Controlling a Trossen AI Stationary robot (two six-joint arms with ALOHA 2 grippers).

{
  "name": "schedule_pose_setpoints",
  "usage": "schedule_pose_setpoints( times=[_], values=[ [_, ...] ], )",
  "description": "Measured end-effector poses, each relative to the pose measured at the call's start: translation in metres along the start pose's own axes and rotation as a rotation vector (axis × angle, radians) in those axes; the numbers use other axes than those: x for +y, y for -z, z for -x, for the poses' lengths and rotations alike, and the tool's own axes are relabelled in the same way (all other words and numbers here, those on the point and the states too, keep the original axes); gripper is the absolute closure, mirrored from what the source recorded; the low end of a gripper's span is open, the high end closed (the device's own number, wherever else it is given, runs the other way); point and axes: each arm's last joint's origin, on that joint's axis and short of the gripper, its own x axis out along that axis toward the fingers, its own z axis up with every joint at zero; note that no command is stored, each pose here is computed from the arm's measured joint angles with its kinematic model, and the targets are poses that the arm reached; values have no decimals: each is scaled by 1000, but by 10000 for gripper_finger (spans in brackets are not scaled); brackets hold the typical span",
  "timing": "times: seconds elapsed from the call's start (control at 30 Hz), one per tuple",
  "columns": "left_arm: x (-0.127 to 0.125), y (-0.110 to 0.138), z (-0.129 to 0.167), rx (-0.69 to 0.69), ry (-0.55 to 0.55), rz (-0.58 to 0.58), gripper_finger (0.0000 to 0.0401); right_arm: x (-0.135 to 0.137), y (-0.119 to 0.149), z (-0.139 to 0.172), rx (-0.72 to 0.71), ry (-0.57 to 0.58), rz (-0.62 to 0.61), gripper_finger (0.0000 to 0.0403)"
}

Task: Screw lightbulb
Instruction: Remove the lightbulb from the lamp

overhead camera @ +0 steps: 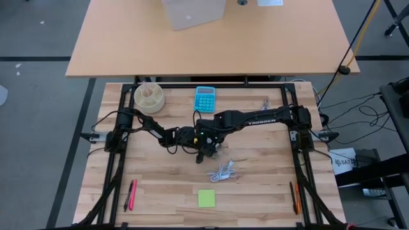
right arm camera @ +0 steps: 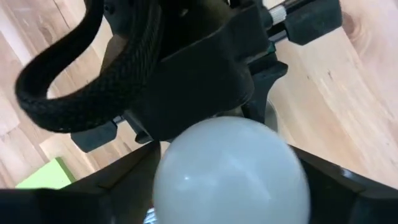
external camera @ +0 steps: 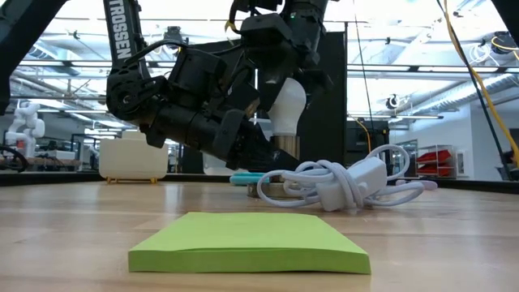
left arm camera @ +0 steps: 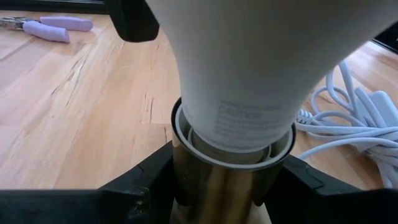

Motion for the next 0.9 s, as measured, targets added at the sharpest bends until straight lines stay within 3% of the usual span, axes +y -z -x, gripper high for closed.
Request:
schedule_pose_setpoints(
  times=[0.13, 0.3, 0.9],
  values=[
    [0, 0, 0, 0, -2, -1, 204, 0, 0, 0, 3, 2, 56, 141],
    [0, 0, 0, 0, -3, -2, 204, -4, 0, 0, 27, 1, 202, 144],
    [1, 0, 0, 2, -10, -5, 204, -9, -4, 0, 16, -34, 1107, 130]
  ],
)
